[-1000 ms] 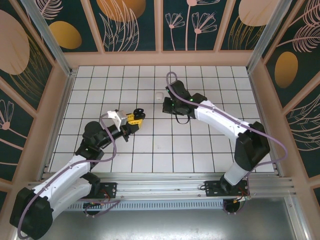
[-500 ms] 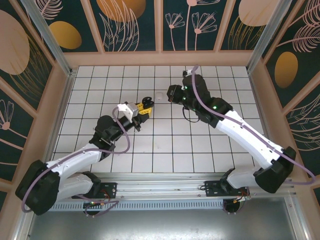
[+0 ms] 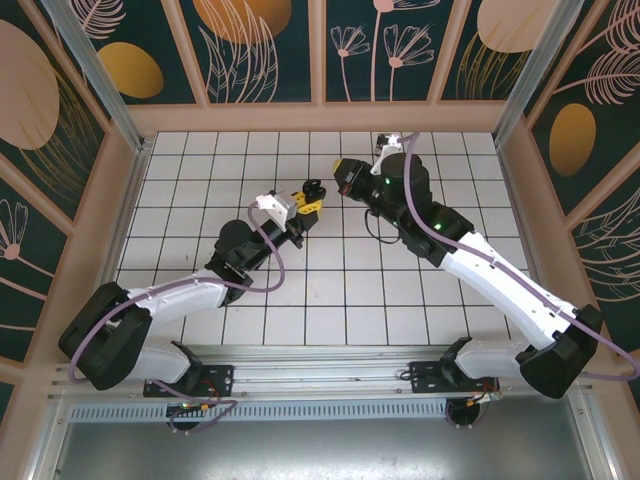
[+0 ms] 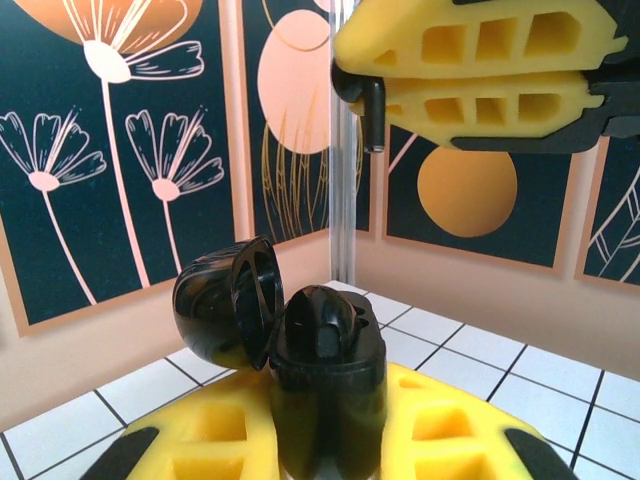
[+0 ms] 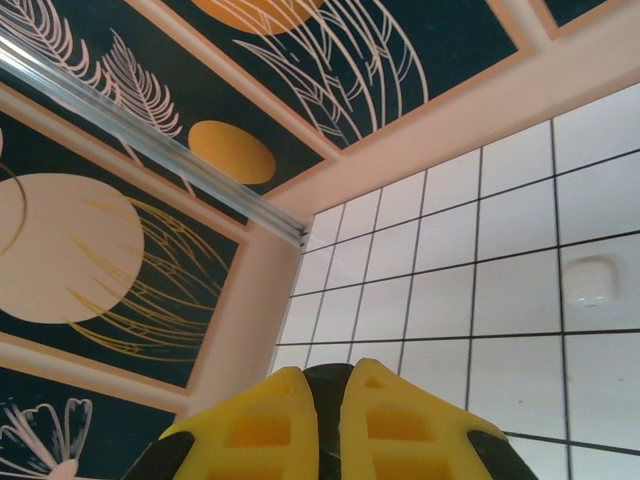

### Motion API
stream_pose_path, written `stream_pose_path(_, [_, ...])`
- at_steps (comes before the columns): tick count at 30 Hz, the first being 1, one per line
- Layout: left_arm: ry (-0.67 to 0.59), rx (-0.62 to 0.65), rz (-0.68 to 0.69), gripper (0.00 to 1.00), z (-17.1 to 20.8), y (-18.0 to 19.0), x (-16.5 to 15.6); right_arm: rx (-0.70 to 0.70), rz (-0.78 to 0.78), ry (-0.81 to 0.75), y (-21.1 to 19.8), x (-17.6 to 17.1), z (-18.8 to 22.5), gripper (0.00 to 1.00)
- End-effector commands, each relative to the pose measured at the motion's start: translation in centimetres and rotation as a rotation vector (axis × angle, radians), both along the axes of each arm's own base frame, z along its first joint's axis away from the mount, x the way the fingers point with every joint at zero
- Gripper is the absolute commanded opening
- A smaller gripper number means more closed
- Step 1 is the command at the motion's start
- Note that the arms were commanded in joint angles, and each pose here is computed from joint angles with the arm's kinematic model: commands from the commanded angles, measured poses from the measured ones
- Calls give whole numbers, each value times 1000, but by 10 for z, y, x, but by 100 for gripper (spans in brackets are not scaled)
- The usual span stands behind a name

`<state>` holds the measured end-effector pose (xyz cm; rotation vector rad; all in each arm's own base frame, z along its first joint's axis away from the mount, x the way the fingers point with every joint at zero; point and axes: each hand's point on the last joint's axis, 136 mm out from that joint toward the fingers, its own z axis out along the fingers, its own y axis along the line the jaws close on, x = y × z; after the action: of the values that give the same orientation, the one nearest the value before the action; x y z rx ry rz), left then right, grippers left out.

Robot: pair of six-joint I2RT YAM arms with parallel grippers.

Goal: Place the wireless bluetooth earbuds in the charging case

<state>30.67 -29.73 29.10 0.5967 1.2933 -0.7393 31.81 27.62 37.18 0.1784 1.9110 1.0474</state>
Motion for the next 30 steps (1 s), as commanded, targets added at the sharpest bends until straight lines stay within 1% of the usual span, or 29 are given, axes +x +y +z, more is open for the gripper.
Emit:
stream_pose_path(1, [-54,-73,13,10,27,1,2,77,41,-7,15,-2,5,8])
stream_pose_path(5, [-38,-67,33,9,24,2,6,86,44,10,20,-3,-5,8])
stream_pose_path(14, [-39,-61,31,9,23,0,7,74,73,51,38,0,-23,8])
stream_pose_path(21, [-45,-58,39,9,24,2,6,64,84,69,46,2,-31,8])
stream_pose_path(30, [-51,-58,65,9,23,8,6,63,87,80,47,-5,-31,8])
